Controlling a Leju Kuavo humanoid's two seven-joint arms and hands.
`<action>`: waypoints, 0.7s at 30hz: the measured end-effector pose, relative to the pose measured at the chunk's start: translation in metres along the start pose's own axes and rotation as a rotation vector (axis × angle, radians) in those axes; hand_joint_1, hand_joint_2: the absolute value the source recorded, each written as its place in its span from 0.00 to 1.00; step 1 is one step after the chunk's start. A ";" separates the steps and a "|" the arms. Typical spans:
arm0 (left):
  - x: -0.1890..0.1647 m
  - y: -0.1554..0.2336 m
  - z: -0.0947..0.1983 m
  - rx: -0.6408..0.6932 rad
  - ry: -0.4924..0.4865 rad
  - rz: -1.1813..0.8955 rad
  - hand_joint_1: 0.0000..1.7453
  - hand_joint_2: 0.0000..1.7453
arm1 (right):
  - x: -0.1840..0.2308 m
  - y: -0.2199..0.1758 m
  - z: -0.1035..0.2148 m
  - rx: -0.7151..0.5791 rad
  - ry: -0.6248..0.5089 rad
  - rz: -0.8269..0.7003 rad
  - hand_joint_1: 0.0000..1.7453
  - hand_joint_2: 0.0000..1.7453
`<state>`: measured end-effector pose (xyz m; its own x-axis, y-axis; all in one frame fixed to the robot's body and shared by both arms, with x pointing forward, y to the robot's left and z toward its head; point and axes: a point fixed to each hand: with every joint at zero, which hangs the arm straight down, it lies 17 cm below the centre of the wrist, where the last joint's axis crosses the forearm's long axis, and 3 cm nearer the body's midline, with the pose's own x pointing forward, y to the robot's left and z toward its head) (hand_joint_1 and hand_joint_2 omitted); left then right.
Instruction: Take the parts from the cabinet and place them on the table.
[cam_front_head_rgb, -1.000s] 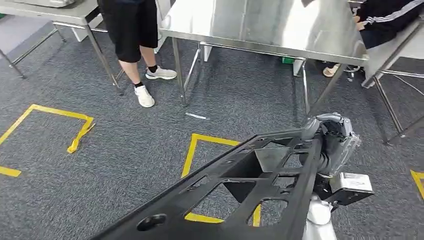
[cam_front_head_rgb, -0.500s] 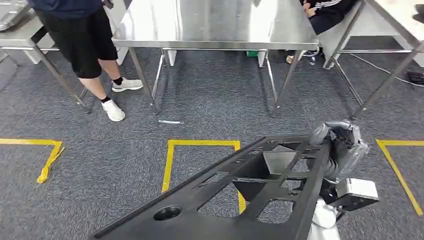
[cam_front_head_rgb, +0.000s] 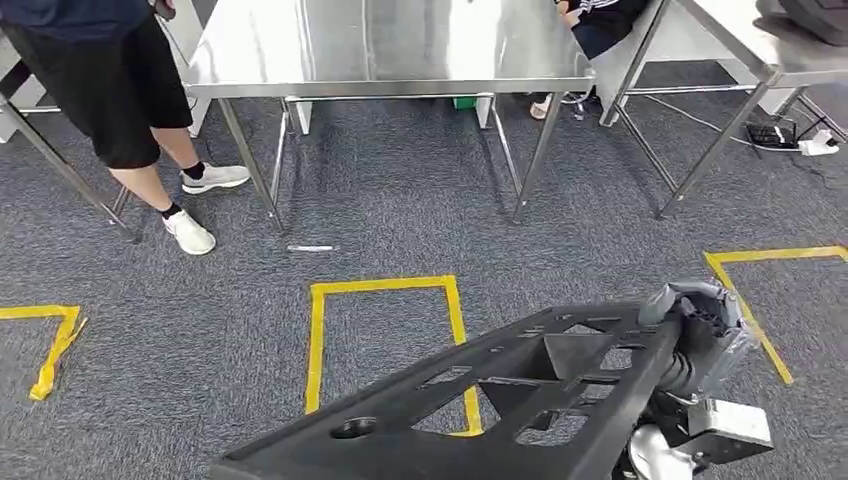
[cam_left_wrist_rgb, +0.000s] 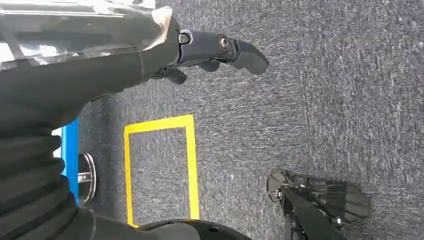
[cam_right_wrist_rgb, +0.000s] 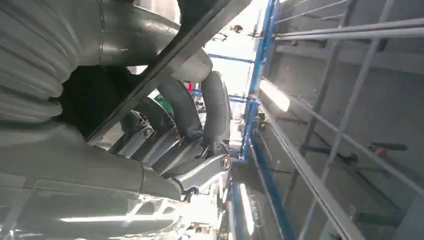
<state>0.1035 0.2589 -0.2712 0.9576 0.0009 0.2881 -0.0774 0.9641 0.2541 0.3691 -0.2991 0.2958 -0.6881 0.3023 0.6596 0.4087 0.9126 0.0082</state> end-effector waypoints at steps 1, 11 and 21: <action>0.000 0.000 0.000 -0.001 0.000 0.000 0.00 1.00 | 0.000 0.000 0.000 0.000 -0.001 0.001 1.00 1.00; 0.002 0.002 -0.001 0.004 -0.010 -0.008 0.00 1.00 | 0.000 -0.002 0.001 0.007 -0.005 0.014 1.00 1.00; 0.004 0.002 -0.001 0.006 -0.011 -0.010 0.00 1.00 | 0.009 -0.003 -0.003 0.009 -0.033 0.027 1.00 1.00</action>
<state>0.1073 0.2607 -0.2703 0.9552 -0.0114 0.2959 -0.0698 0.9624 0.2626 0.3637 -0.3005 0.3037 -0.6964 0.3351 0.6346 0.4217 0.9066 -0.0160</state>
